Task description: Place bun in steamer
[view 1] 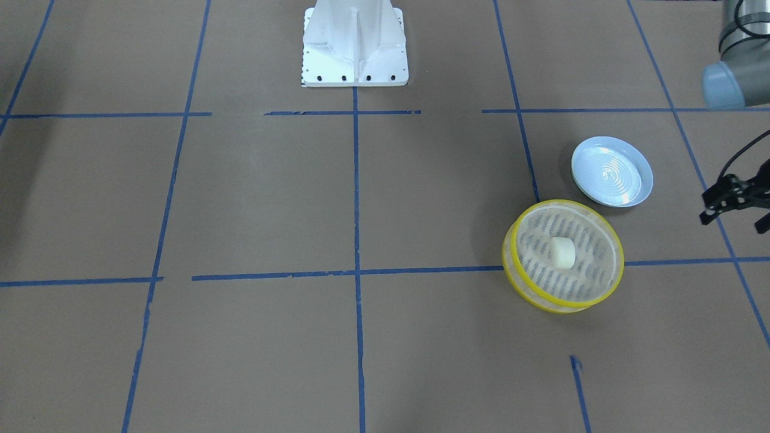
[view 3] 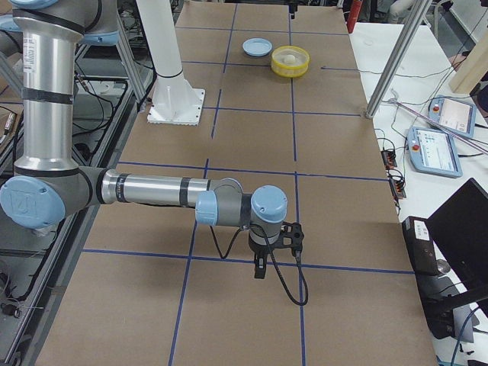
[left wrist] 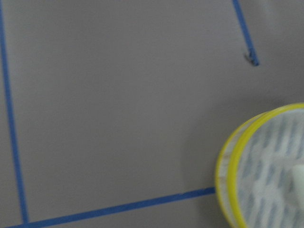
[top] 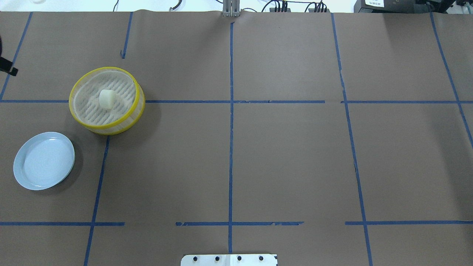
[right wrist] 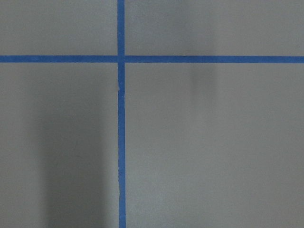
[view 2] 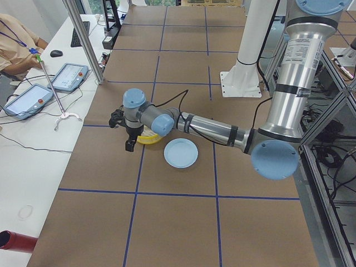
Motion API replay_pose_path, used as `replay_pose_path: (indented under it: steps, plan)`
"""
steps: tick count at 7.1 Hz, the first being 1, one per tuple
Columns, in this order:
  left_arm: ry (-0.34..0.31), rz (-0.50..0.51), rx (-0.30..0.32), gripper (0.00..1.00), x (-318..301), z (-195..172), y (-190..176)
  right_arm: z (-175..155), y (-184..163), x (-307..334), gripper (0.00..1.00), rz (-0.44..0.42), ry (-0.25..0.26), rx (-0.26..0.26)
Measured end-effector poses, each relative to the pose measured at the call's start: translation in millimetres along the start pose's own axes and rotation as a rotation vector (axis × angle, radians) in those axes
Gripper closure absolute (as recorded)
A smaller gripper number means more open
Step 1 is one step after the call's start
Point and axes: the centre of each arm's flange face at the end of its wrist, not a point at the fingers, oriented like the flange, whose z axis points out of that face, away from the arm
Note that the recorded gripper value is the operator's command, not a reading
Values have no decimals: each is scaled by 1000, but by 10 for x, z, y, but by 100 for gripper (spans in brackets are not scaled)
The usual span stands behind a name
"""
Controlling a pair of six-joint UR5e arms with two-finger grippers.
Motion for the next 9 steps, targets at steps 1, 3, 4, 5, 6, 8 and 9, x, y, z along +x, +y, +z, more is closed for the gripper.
replay_pose_path:
  steps: [1,3,4,5,6,8,9]
  plan:
    - [-9,29,-4,0,-571,-154,448,0,0,0,0,0,0,0]
    - [-29,34,-11,0,-1186,-340,1131,0,0,0,0,0,0,0]
    - [-29,2,-41,0,-1263,-360,1241,0,0,0,0,0,0,0]
    - [-26,-42,-86,0,-1259,-402,1151,0,0,0,0,0,0,0]
    - [-22,-78,-123,0,-1236,-450,1046,0,0,0,0,0,0,0]
    - [-14,-110,-159,0,-1266,-416,1081,0,0,0,0,0,0,0]
    - [-12,-113,-164,0,-1276,-403,1100,0,0,0,0,0,0,0]
